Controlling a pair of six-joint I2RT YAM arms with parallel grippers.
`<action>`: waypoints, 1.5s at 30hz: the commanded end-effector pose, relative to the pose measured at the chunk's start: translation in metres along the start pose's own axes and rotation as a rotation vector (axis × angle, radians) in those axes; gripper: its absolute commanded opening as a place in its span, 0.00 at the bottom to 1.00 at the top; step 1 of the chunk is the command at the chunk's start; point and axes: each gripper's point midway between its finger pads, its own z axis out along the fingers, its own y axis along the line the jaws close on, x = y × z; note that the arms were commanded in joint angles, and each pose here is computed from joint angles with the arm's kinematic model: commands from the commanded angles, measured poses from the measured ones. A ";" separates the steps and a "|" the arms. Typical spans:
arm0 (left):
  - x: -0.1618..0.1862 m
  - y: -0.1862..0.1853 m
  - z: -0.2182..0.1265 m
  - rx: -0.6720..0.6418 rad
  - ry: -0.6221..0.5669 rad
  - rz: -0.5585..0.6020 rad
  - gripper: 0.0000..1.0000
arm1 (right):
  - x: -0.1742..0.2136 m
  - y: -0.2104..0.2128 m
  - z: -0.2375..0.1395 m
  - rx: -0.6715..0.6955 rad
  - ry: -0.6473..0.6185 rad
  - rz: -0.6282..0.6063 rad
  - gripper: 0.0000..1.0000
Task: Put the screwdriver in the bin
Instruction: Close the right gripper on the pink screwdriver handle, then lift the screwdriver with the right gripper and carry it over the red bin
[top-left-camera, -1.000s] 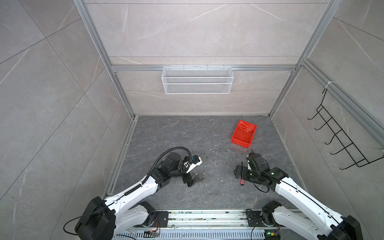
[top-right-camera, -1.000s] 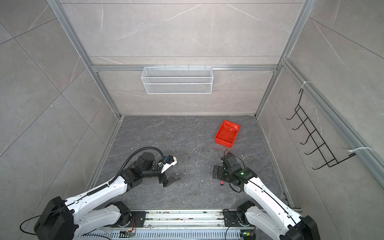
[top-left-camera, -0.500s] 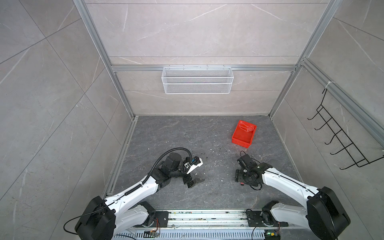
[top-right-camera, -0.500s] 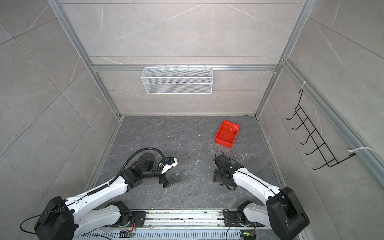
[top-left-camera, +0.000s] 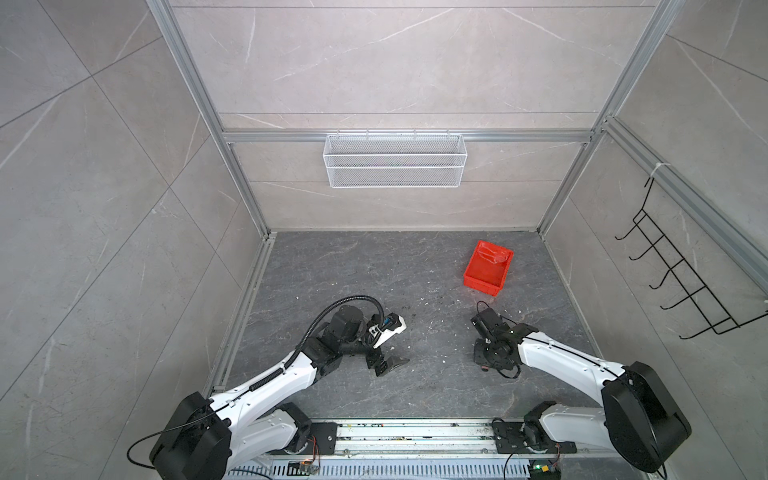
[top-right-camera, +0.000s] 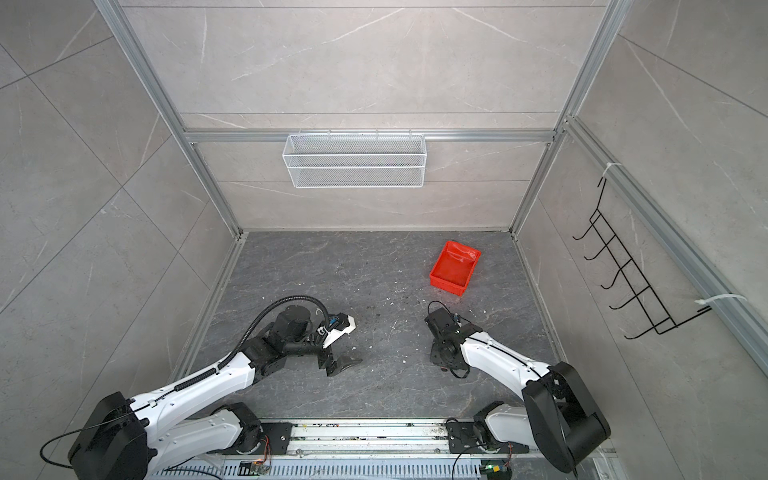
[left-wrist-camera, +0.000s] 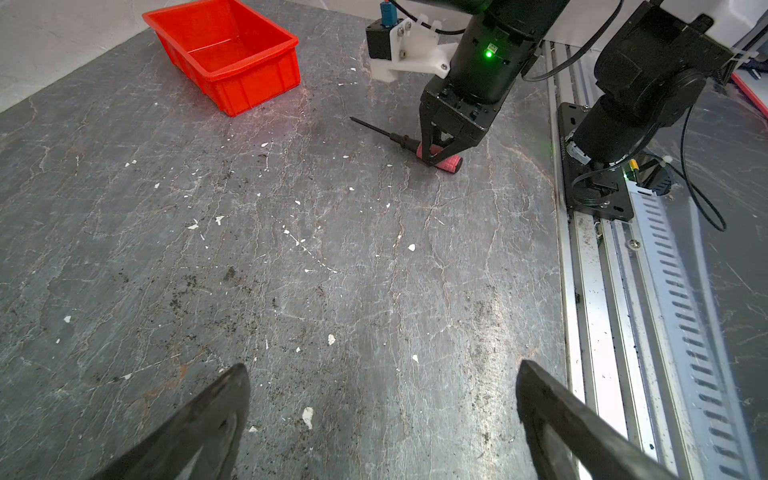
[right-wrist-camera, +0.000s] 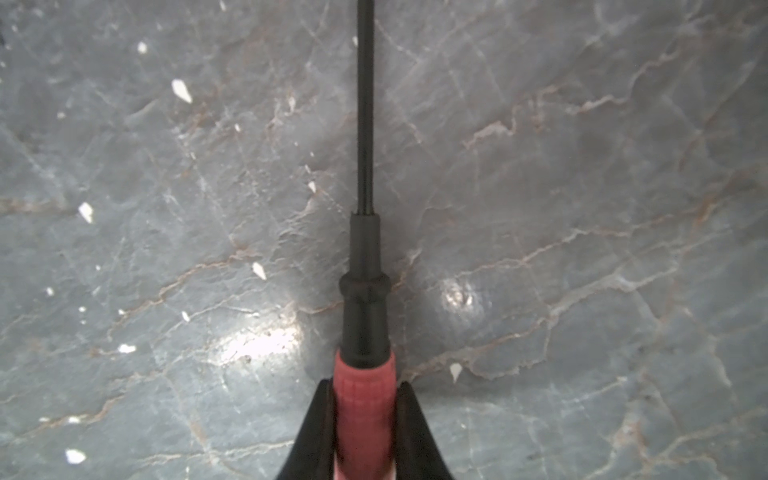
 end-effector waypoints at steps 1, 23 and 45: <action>-0.007 -0.006 -0.002 0.021 -0.019 0.036 1.00 | 0.001 -0.002 0.001 0.017 -0.002 0.000 0.01; -0.020 0.015 -0.003 -0.082 -0.045 0.040 1.00 | -0.052 0.020 -0.058 -0.076 -0.190 0.009 0.00; -0.066 0.081 0.010 -0.339 -0.193 -0.017 1.00 | -0.166 0.072 -0.102 -0.160 -0.408 -0.087 0.00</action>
